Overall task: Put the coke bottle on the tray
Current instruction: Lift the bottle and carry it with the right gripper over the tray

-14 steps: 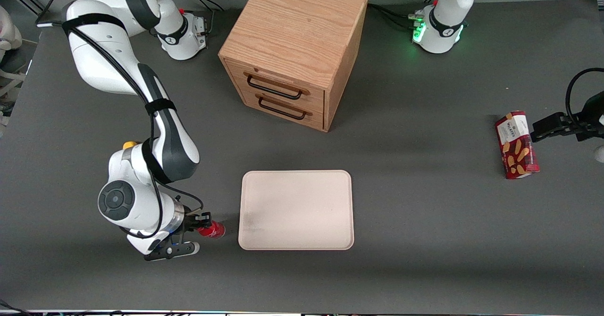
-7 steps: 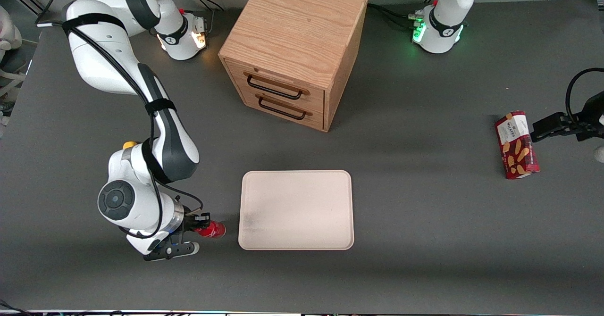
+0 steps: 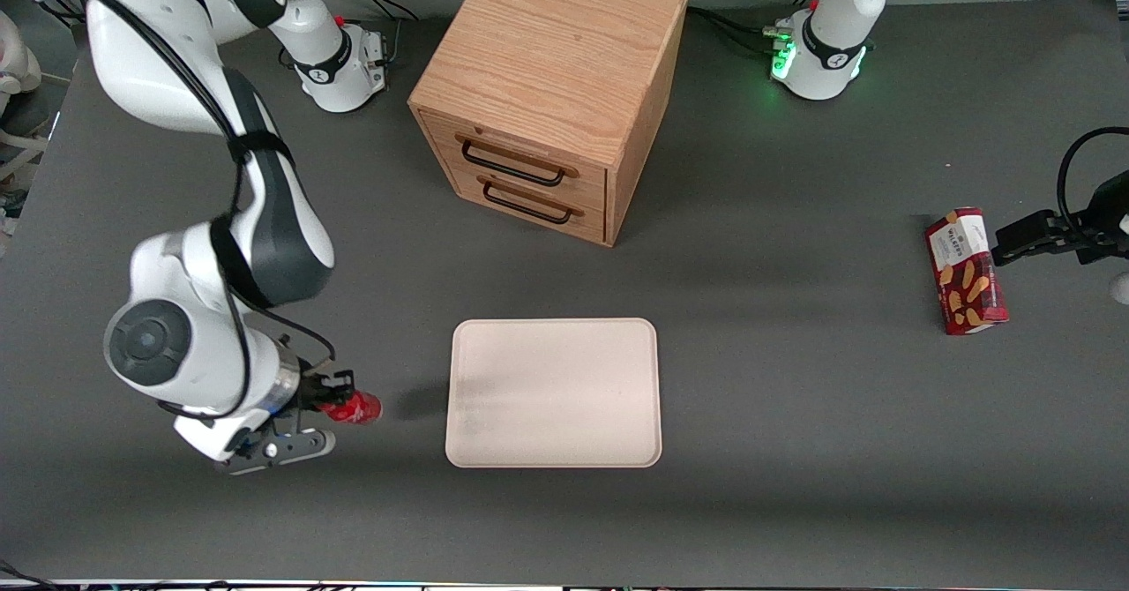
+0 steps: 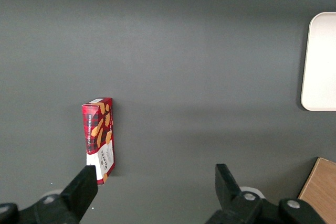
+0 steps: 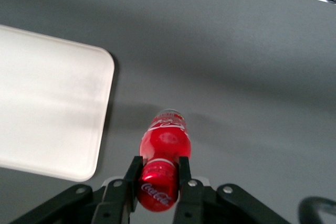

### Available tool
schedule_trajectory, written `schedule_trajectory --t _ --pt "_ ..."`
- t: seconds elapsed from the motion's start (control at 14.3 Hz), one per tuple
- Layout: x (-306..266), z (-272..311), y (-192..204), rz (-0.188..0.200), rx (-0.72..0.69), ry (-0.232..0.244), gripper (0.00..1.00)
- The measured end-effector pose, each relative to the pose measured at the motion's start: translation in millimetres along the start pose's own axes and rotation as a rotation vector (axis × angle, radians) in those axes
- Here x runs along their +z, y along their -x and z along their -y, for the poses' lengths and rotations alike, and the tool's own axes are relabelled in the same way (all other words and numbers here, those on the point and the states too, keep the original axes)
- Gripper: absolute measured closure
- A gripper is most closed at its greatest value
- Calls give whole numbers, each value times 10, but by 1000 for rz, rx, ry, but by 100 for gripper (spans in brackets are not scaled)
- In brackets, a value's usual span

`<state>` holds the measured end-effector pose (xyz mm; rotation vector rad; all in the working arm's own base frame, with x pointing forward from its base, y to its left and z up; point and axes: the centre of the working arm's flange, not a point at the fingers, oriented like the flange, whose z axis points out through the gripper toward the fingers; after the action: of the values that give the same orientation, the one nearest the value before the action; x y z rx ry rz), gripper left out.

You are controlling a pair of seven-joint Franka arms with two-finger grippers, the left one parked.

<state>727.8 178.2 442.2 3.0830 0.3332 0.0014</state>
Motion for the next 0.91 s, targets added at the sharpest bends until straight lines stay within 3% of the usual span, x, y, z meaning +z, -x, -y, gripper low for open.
schedule_trajectory --t 0.21,0.56,0.7,0.91 --pt "-549 167 155 -21 -30 -20 68" --pt "-1085 508 178 -143 -82 -77 68" --pt "-1047 675 97 -195 -85 -110 68" --pt "-651 858 -113 -234 -90 -149 68"
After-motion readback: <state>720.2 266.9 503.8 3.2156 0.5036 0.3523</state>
